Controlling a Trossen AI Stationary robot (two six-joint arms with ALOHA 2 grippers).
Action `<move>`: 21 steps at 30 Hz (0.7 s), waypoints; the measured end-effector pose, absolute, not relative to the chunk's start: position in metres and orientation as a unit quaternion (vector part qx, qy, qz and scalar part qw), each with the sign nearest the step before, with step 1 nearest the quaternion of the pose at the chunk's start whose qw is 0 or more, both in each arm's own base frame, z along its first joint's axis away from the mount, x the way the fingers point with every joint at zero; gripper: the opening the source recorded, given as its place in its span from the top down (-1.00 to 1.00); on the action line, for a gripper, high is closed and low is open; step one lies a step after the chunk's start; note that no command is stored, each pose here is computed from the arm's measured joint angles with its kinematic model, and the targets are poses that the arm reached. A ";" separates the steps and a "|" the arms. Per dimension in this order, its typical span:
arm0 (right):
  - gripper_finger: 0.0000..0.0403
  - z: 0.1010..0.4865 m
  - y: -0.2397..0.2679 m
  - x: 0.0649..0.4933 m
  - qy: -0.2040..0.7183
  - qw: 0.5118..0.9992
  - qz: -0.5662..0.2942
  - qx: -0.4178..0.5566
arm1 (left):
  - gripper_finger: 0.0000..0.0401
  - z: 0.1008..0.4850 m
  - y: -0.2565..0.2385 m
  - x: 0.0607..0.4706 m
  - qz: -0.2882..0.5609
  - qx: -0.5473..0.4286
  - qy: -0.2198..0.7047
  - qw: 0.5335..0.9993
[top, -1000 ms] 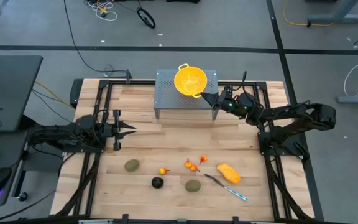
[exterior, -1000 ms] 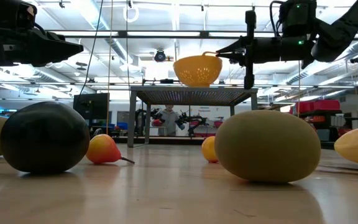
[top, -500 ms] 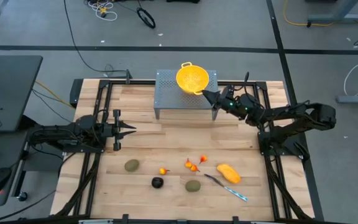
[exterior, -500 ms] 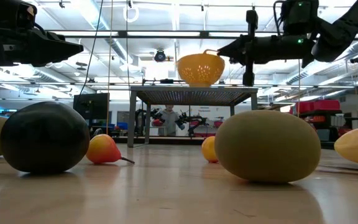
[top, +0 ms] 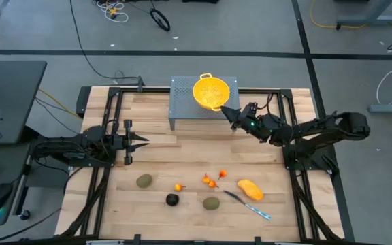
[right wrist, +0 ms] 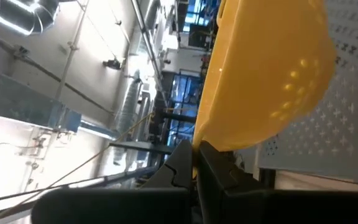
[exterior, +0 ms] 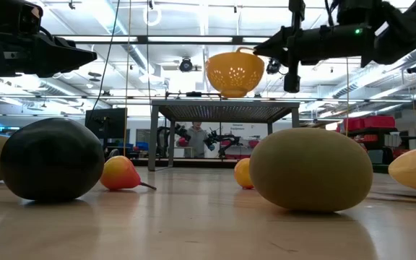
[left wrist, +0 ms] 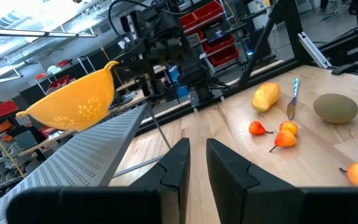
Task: Pick & Place Fruit
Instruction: Put the yellow strainer bowl on the shelf
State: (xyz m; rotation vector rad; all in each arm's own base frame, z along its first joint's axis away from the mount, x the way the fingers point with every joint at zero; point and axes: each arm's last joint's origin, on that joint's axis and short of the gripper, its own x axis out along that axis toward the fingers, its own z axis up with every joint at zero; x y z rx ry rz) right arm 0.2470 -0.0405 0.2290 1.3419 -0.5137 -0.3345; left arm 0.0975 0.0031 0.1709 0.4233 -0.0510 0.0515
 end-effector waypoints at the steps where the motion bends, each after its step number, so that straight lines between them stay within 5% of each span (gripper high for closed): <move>1: 0.97 0.229 -0.038 0.247 -0.237 0.740 -0.159 0.609 | 0.68 0.171 0.003 0.097 0.026 0.210 -0.025 0.977; 21: 0.97 0.217 -0.026 0.250 -0.233 0.737 -0.231 0.590 | 0.68 0.171 0.003 0.097 0.026 0.210 -0.025 0.977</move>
